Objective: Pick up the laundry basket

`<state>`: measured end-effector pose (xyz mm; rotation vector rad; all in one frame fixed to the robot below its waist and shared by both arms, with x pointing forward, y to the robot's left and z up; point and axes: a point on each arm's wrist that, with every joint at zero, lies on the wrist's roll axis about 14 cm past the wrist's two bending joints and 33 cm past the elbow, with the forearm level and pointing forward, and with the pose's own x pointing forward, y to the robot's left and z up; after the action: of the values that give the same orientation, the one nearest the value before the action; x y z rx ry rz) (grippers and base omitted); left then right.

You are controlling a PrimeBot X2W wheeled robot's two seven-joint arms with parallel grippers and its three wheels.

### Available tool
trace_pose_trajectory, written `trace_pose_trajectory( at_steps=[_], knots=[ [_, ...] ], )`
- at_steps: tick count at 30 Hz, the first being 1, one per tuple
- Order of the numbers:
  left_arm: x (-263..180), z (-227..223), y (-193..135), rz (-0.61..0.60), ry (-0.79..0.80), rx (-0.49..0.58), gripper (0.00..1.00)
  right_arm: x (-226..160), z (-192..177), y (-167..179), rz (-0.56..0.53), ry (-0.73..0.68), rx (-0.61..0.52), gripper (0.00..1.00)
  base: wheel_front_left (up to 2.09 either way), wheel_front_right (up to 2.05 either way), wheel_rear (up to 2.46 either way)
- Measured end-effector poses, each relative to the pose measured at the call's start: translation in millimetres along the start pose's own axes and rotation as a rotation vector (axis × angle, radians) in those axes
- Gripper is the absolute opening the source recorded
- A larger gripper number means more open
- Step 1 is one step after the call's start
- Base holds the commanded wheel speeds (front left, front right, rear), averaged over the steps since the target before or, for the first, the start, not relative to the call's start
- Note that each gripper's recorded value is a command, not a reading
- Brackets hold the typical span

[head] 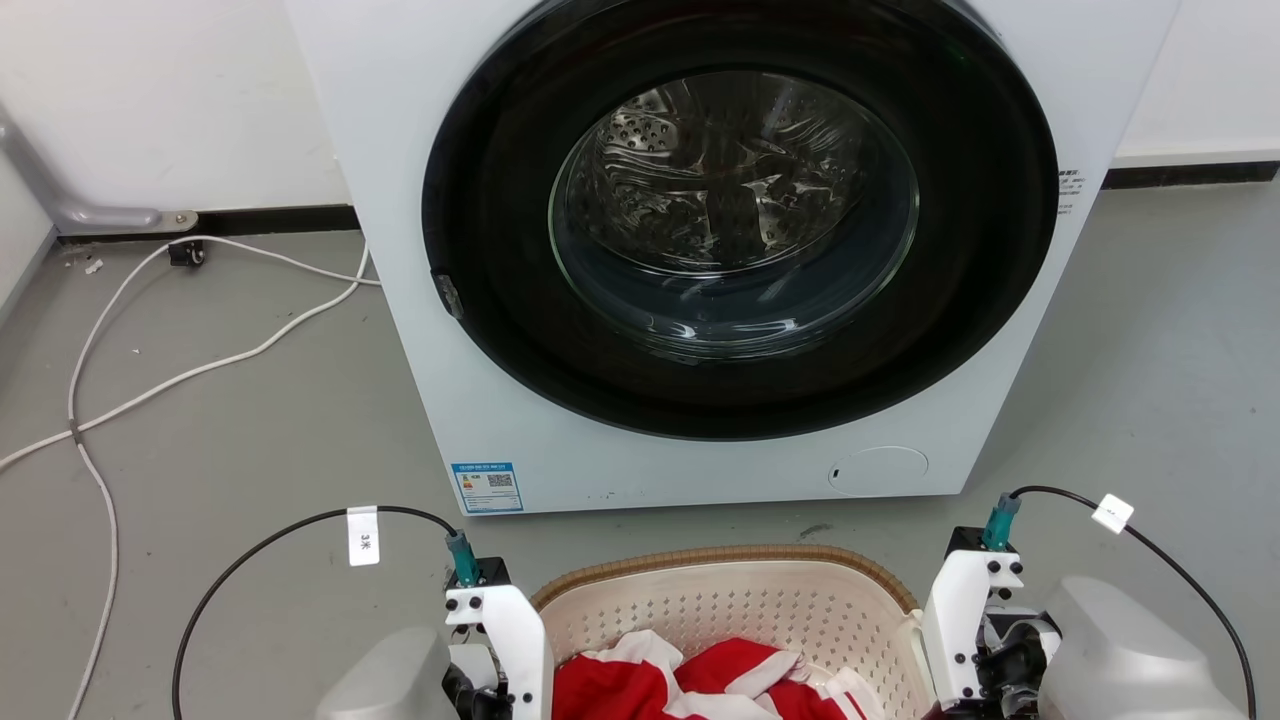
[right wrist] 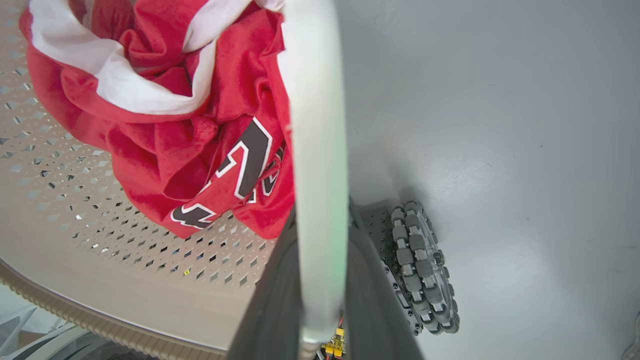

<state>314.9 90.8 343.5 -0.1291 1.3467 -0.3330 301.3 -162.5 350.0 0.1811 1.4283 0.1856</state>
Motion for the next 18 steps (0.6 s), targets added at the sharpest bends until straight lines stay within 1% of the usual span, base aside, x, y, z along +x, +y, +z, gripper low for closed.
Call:
trace_pose_trajectory(
  at_steps=[18],
  knots=[
    [1.0, -0.3, -1.4, -0.006, -0.003, -0.003, 0.00, 0.4, -0.8, 0.3, 0.005, 0.002, 0.006, 0.00, 0.00, 0.00, 0.00]
  ],
)
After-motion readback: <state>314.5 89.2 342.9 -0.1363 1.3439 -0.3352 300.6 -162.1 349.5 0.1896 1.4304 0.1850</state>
